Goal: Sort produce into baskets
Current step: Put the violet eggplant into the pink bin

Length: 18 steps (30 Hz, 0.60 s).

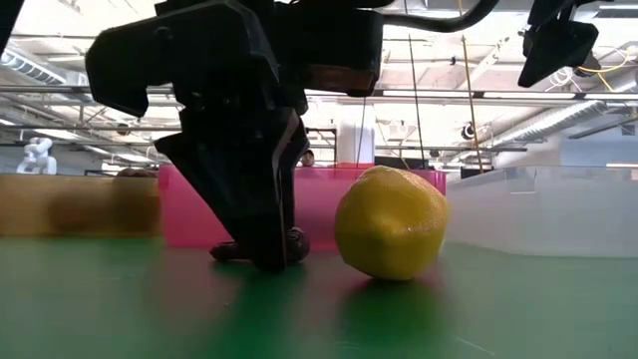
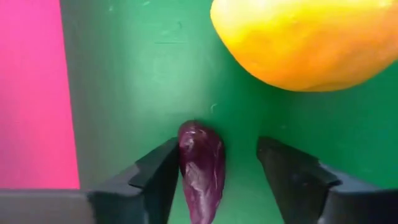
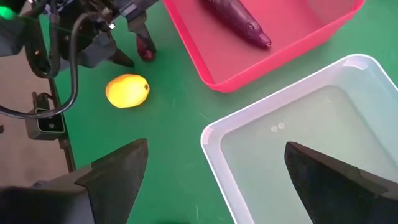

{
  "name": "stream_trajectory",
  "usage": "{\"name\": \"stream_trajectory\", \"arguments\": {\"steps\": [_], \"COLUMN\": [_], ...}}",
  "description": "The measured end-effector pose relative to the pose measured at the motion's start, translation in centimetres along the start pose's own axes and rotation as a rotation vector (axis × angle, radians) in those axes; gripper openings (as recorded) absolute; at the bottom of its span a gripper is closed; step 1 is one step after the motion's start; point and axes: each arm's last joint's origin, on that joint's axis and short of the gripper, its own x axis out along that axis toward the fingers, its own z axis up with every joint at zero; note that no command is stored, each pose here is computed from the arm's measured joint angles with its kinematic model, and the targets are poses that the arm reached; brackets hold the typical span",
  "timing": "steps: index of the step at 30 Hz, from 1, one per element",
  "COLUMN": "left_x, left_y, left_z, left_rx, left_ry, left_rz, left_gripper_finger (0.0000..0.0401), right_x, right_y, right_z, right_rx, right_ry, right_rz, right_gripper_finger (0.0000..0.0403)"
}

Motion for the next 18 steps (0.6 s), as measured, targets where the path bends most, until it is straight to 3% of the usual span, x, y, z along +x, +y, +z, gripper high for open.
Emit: {"name": "stream_trajectory", "arguments": {"steps": [11,14,18], "left_x": [-0.9,-2.7,-7.0], "left_y": [0.4,1.2,2.6], "left_z": [-0.1,0.4,1.5], "left_rx": [-0.002,-0.009,-0.002], "left_ry": [0.024,0.023,-0.086], "left_rz": [-0.012,-0.009,-0.033], "left_gripper_finger": [0.0105,0.0086,0.0075], "right_x": [0.2,0.2,0.2], "right_y": [0.0,0.0,0.0], "right_z": [0.0,0.0,-0.1], "right_rx": [-0.035,-0.047,-0.057], "right_ry": [0.008,0.009,0.01], "right_rz": [-0.009,-0.011,-0.012], "right_gripper_finger": [0.0368,0.0368,0.0368]}}
